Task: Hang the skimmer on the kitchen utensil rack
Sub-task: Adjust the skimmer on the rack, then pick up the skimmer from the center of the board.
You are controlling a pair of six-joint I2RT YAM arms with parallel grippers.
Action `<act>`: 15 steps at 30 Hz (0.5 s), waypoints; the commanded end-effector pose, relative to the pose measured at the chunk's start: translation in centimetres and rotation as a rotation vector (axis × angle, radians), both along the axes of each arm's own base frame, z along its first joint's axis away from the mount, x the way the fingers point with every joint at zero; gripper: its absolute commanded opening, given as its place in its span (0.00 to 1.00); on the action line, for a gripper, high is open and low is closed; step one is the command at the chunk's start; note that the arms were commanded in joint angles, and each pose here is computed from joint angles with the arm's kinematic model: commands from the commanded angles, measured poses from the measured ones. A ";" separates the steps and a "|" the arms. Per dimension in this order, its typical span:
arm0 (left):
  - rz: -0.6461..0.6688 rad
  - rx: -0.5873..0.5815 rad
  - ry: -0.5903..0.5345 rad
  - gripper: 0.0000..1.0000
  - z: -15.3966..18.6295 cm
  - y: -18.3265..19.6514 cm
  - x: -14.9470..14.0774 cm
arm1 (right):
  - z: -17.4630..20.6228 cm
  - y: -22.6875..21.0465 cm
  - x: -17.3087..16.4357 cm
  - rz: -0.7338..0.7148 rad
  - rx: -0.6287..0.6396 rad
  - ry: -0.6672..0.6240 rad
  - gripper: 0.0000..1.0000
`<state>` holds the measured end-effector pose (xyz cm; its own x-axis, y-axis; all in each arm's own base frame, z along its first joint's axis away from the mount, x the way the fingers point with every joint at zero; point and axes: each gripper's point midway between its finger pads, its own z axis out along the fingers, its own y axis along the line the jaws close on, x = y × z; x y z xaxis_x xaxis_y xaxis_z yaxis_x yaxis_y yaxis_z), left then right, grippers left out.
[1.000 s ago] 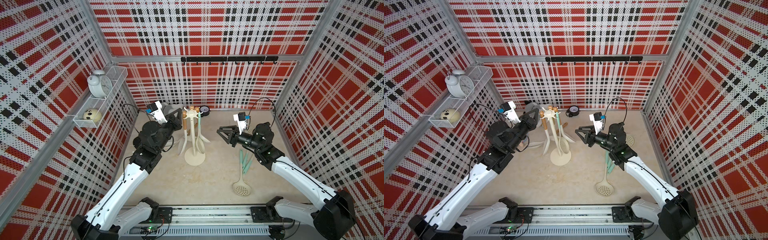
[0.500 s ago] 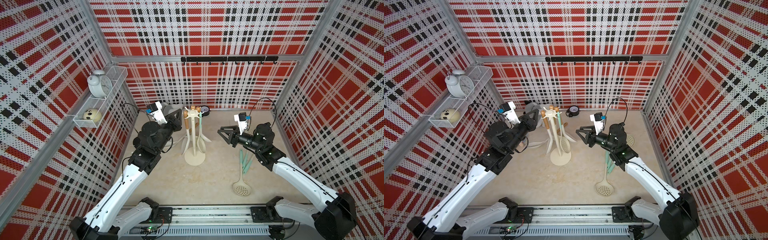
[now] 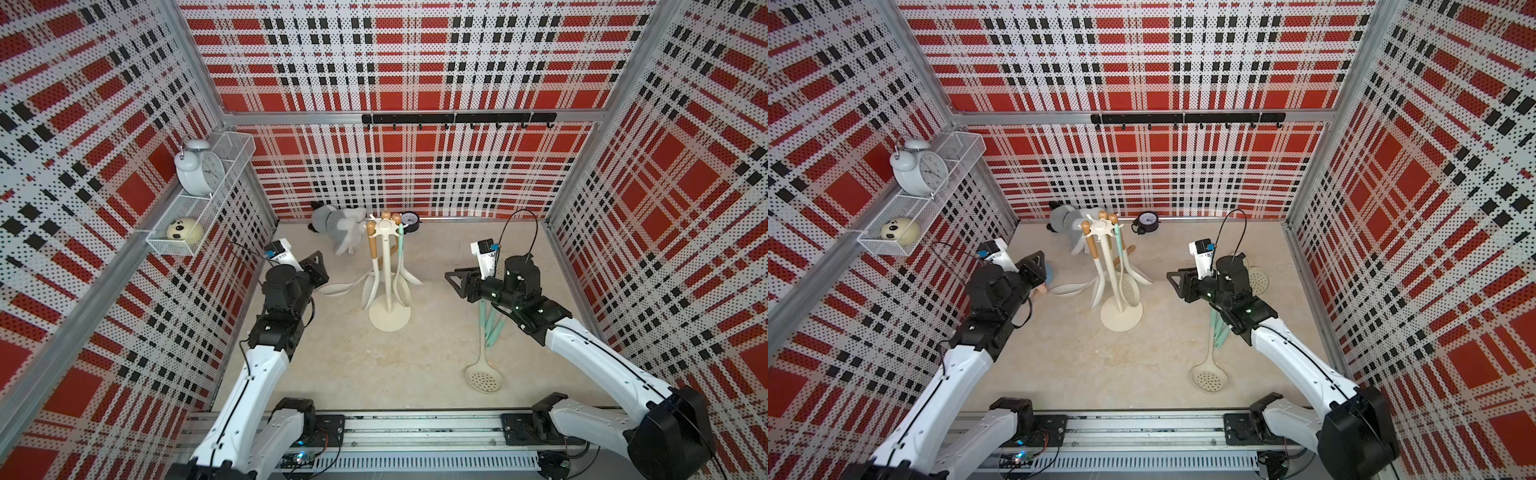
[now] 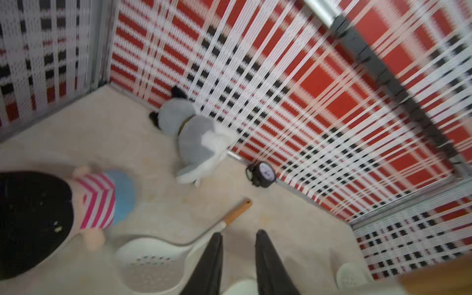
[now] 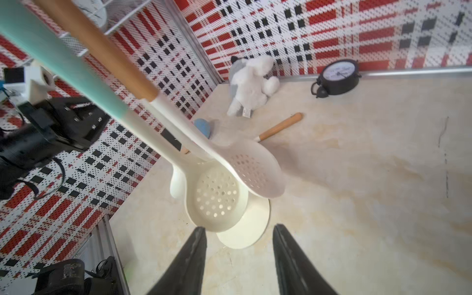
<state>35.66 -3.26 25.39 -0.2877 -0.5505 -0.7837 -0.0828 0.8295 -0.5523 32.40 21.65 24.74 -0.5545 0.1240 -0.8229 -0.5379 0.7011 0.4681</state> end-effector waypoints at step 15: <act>-0.030 0.070 -0.261 0.26 2.5 -3.4 -4.9 | -12.3 -15.6 2.3 -0.542 -0.392 0.423 0.51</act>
<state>32.05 -6.18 25.42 -0.1748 -0.5122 -0.8409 0.0307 0.8508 -0.5246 36.34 7.54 15.22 -0.7068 0.2395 -0.6656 0.0407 0.9531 0.2998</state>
